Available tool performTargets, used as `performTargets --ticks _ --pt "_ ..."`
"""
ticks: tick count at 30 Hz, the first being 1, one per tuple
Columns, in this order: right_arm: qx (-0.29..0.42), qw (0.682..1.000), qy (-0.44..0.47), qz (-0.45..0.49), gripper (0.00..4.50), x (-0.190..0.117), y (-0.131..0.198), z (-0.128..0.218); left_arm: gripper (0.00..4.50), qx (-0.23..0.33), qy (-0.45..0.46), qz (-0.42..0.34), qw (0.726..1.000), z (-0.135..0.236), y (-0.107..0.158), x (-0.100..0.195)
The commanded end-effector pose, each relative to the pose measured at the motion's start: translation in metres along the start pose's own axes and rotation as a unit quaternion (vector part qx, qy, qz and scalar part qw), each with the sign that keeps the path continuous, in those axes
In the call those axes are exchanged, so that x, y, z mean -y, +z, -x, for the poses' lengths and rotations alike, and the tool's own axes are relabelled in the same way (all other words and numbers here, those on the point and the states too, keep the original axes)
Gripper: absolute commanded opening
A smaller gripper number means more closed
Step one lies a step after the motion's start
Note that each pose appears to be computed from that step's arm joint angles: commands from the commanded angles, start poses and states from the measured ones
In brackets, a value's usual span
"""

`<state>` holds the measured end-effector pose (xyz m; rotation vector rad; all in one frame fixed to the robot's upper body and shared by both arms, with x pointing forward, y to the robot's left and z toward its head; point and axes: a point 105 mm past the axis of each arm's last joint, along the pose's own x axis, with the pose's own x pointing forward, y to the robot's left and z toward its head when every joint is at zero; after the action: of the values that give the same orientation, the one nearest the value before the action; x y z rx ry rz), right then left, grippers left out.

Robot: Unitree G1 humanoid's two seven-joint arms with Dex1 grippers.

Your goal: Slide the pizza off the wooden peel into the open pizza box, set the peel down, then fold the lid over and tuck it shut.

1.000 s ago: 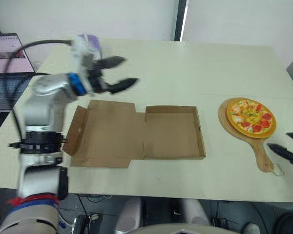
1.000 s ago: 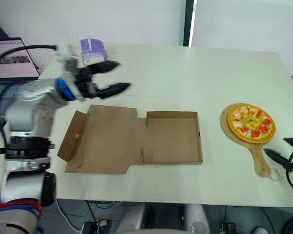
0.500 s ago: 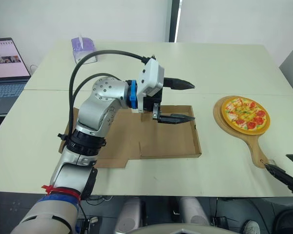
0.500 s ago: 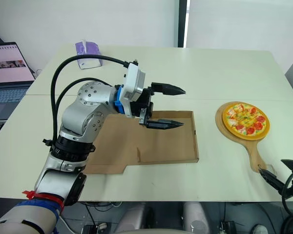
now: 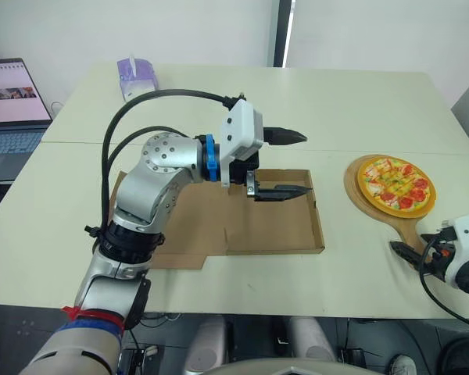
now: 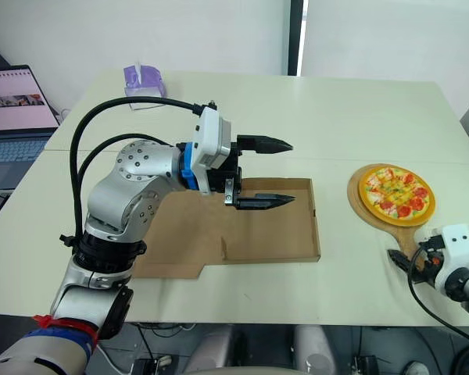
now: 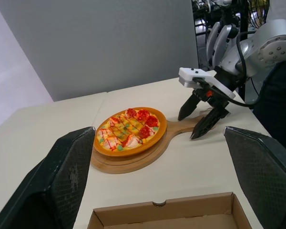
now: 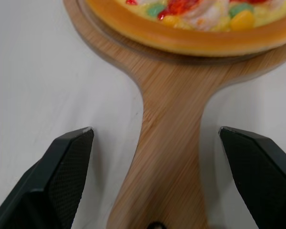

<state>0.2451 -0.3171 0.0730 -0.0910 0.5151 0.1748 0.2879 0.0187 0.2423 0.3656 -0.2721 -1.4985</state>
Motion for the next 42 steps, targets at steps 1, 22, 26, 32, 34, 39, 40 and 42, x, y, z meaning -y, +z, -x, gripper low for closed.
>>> performTargets --ticks 1,22,26,32,34,39,40,42 --pt "0.003 0.999 -0.033 -0.003 4.5 0.009 -0.002 -0.009 4.48 0.014 0.002 -0.018 1.0 0.0 0.014 0.003" --pt "0.026 0.998 -0.021 -0.045 1.61 -0.005 -0.009 -0.017 4.5 0.013 -0.012 -0.015 1.0 -0.001 0.021 0.006" --pt "0.055 0.998 -0.027 -0.029 1.61 -0.003 0.006 -0.016 4.5 0.015 -0.017 -0.012 1.0 0.001 0.023 0.005" --pt "0.1 0.995 -0.02 0.011 1.61 0.0 0.044 -0.014 4.5 0.017 -0.013 -0.014 1.0 0.004 0.025 0.0" --pt "0.123 0.992 -0.006 0.028 1.61 -0.004 0.068 -0.013 4.5 0.018 -0.002 -0.019 1.0 0.008 0.028 -0.005" --pt "0.165 0.978 0.068 0.103 1.61 -0.031 0.129 -0.008 4.5 0.029 0.045 -0.018 0.998 0.032 0.036 -0.024" --pt "0.168 0.976 0.08 0.115 1.61 -0.035 0.135 -0.008 4.5 0.026 0.047 -0.015 0.998 0.037 0.037 -0.025" --pt "0.175 0.969 0.106 0.14 1.61 -0.045 0.148 -0.009 4.5 0.02 0.06 -0.015 0.998 0.048 0.039 -0.03"
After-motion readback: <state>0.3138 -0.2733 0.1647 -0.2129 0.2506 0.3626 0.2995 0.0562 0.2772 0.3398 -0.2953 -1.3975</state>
